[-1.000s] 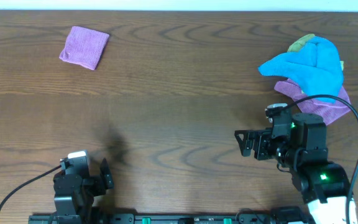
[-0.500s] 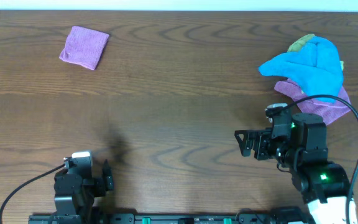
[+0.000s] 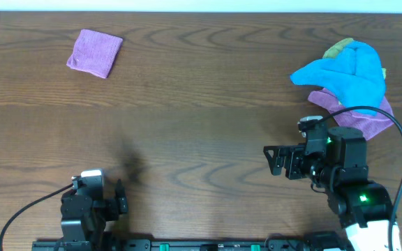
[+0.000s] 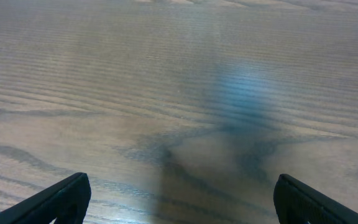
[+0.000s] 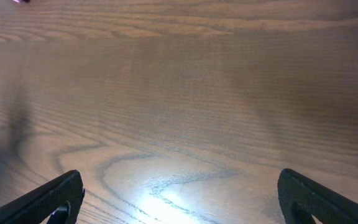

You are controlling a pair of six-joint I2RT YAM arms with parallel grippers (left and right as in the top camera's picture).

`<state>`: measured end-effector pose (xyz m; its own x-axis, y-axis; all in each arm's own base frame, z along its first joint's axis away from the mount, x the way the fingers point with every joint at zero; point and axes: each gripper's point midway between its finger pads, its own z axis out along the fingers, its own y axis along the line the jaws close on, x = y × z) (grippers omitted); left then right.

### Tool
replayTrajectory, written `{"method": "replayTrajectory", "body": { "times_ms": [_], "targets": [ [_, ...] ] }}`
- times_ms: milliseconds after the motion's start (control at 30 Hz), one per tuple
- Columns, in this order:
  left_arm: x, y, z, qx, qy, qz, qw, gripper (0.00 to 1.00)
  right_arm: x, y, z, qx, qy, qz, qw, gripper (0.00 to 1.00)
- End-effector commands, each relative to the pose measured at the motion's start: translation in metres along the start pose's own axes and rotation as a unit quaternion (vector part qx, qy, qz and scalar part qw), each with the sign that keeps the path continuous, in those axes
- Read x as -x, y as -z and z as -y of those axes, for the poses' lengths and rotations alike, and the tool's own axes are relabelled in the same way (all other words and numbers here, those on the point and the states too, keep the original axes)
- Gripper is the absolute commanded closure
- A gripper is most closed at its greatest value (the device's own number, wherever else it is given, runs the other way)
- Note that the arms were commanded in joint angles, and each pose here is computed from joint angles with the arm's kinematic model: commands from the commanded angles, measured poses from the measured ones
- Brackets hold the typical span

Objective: Fold the cloth

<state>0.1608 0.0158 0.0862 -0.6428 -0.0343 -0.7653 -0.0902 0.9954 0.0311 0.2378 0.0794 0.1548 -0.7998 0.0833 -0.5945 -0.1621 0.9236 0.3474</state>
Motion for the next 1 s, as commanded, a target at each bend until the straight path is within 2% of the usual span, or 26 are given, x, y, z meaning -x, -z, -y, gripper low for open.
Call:
{"method": "replayTrajectory", "body": {
  "times_ms": [0, 467, 633, 967],
  "targets": [
    [-0.016, -0.001, -0.001, 0.003, -0.017, -0.03, 0.999, 0.05, 0.0, 0.0, 0.002, -0.002, -0.008, 0.001, 1.0, 0.01],
    [-0.016, -0.001, -0.001, 0.003, -0.017, -0.03, 0.999, 0.05, -0.002, 0.001, 0.002, -0.004, -0.007, -0.002, 1.0, 0.01],
    [-0.016, -0.001, -0.001, 0.003, -0.017, -0.03, 0.999, 0.05, -0.005, 0.007, 0.023, -0.065, -0.006, 0.008, 0.998, 0.01],
    [-0.016, -0.001, -0.001, 0.003, -0.017, -0.03, 0.999, 0.05, -0.025, 0.015, 0.053, -0.14, 0.047, 0.042, 0.988, 0.01]
  ]
}}
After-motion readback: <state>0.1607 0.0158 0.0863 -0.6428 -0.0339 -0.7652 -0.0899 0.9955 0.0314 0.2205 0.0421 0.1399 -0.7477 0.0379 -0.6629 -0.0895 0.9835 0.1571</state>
